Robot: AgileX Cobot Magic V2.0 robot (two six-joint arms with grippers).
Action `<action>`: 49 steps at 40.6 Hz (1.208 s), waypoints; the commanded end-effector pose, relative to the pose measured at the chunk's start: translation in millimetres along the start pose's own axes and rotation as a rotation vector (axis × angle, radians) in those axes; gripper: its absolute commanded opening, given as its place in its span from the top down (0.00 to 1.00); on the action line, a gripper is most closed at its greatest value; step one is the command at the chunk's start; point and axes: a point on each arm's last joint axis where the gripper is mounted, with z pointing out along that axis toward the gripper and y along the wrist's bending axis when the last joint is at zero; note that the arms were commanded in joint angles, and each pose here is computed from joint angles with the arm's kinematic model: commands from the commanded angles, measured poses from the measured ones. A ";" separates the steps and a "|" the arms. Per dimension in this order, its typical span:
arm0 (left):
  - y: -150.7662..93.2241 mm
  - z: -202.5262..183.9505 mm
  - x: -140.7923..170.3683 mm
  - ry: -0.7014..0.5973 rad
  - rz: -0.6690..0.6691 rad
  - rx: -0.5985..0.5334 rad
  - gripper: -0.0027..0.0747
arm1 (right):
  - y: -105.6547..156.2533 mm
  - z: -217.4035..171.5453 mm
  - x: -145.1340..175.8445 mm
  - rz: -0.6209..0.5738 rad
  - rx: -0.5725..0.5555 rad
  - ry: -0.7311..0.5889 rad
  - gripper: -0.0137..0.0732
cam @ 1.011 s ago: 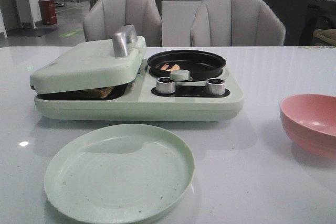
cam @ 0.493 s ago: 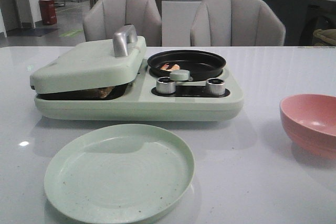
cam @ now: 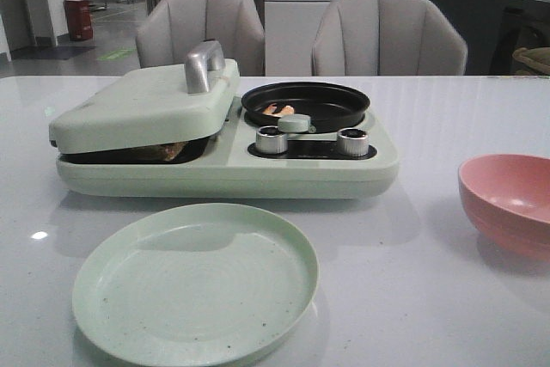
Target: Make breakfast with bread and shrimp
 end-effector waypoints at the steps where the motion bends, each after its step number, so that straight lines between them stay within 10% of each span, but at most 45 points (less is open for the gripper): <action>1: -0.5 -0.4 1.3 -0.078 -0.008 0.008 0.84 | -6.1 -1.1 -4.8 -0.006 0.081 -0.259 0.80; 17: -0.5 -0.4 1.3 -0.078 -0.008 0.008 0.84 | -13.5 34.0 56.7 -0.019 0.158 -0.620 0.80; 49: -0.5 -0.3 1.5 -0.074 -0.008 0.008 0.84 | -14.8 36.6 63.4 0.043 0.154 -0.739 0.80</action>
